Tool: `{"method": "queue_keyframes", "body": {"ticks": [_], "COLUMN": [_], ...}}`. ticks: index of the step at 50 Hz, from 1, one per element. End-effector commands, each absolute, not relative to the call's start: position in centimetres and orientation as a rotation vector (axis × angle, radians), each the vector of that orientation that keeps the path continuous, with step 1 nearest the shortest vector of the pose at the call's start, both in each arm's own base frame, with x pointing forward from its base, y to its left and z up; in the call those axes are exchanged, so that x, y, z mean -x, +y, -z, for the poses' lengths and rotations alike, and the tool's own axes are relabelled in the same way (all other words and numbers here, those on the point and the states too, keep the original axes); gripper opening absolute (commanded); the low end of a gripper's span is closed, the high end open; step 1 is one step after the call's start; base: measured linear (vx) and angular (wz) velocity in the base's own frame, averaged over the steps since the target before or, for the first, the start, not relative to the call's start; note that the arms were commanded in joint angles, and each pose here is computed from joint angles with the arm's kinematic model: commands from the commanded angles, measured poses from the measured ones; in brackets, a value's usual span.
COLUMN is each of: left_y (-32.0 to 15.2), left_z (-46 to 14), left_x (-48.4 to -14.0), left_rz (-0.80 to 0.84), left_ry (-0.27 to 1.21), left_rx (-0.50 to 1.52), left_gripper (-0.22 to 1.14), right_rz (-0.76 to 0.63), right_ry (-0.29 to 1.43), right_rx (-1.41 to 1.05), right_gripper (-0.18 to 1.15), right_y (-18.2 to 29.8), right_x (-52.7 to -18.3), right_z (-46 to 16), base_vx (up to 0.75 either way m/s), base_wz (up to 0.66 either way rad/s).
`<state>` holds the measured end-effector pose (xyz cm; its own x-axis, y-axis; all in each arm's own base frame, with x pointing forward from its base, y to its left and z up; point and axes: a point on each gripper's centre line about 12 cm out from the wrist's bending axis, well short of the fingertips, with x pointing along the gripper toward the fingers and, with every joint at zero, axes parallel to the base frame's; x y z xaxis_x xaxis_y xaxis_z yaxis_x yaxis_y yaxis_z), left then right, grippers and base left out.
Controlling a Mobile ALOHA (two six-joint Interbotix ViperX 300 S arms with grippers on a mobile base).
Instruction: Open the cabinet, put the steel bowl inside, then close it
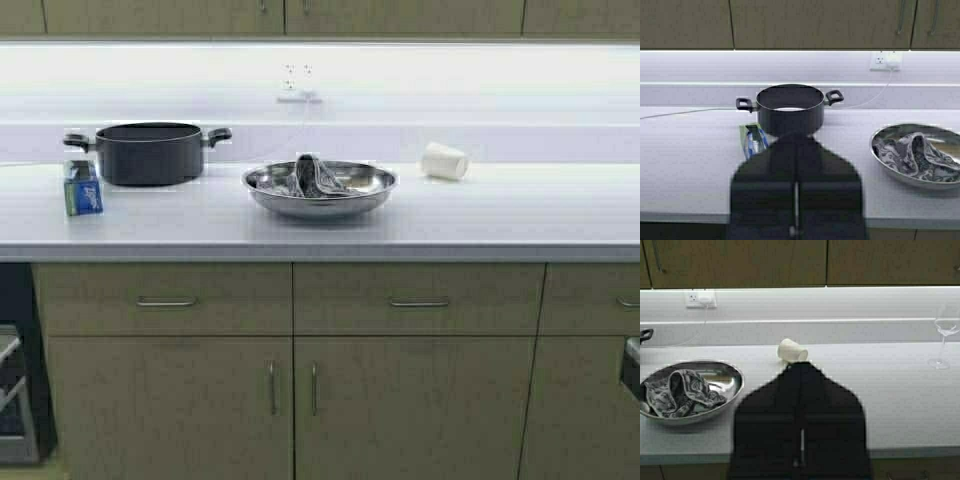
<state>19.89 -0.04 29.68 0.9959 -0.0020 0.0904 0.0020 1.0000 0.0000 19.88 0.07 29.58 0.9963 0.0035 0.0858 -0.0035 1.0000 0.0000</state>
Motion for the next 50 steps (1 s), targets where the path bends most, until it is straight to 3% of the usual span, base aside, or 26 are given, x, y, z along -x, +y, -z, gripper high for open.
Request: {"method": "queue_keyframes", "body": {"ticks": [1,5,13,50], "left_y": [-0.3,-0.3,-0.4,-0.4], "left_z": [-29.7,-29.6,-29.0,-28.1], "left_x": [-20.0,-20.1,-20.0,-20.1], "left_rz": [0.017,0.020,0.024,0.023], "left_ry": [-0.089,-0.084,-0.072,-0.047], "left_rx": [-0.023,-0.028,-0.026,-0.001], "left_gripper": [-0.02,0.07,0.02,0.02], "right_rz": [-0.008,-0.008,-0.009,-0.010], "right_ry": [-0.071,-0.058,-0.058,-0.045], "right_rx": [0.001,0.001,0.003,0.013], "right_gripper": [0.02,0.09,0.06,0.06], "right_y": [0.2,0.2,0.2,0.2], "right_x": [-20.1,-20.1,-20.0,-20.2], "right_z": [-29.3,-29.1,-29.1,-28.8], "base_vx": [0.02,0.02,0.04,0.22], "base_wz": [0.01,0.01,-0.03,0.00]}}
